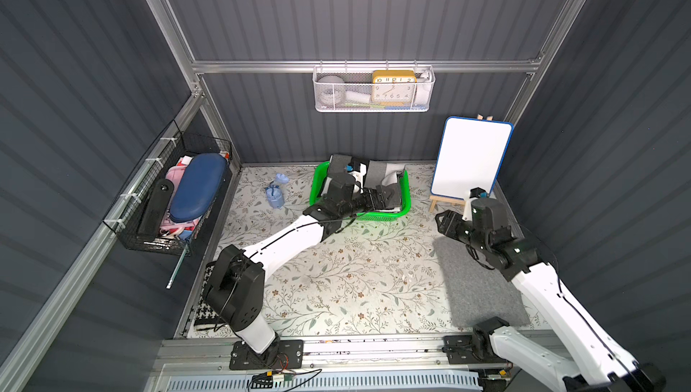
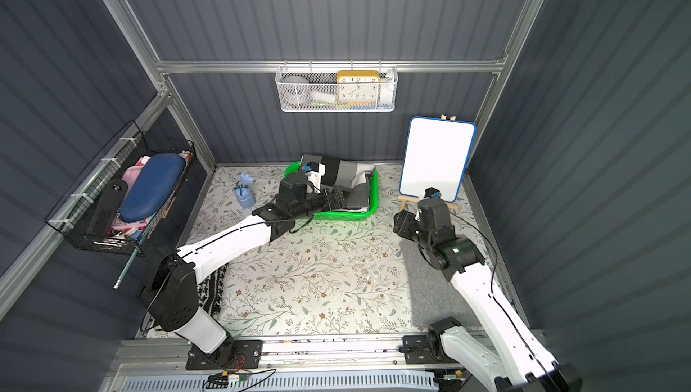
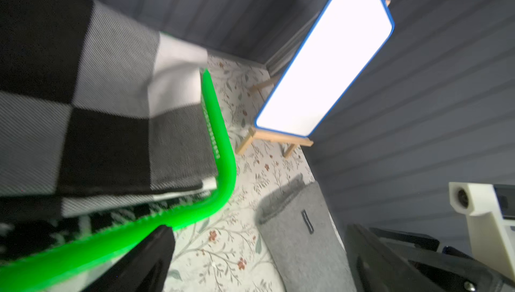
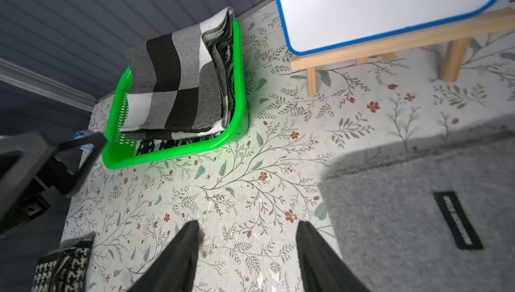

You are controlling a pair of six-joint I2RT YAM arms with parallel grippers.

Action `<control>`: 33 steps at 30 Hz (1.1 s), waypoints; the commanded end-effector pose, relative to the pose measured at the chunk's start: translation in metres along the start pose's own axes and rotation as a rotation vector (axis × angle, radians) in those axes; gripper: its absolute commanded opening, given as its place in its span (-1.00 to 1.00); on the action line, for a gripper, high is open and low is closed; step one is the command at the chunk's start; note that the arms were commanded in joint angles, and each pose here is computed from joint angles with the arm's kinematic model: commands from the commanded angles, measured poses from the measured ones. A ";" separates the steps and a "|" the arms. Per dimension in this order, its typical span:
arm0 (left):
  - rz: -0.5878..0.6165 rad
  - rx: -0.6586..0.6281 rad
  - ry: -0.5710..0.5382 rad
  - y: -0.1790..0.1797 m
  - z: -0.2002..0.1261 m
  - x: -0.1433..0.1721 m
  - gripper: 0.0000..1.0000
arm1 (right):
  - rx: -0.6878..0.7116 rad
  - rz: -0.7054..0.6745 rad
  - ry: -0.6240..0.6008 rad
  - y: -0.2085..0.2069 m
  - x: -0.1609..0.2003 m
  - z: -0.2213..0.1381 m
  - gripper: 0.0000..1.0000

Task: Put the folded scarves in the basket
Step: Adjust the scarf at the center of the board.

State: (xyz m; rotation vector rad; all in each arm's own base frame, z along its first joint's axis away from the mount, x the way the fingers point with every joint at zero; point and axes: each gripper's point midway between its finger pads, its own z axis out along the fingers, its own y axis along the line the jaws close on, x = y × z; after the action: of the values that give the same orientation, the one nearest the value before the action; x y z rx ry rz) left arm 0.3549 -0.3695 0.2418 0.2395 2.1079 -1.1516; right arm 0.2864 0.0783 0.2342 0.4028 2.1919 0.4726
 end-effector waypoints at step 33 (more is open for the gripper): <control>-0.235 0.155 0.565 -0.136 0.087 0.366 0.47 | 0.144 0.275 -0.165 -0.092 0.059 -0.061 0.24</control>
State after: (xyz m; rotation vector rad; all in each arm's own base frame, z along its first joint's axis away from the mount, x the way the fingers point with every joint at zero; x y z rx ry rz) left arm 0.0758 -0.5663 0.0614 0.4317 2.5690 -1.4975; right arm 0.1941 0.0163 0.1954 0.7699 2.0199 0.4416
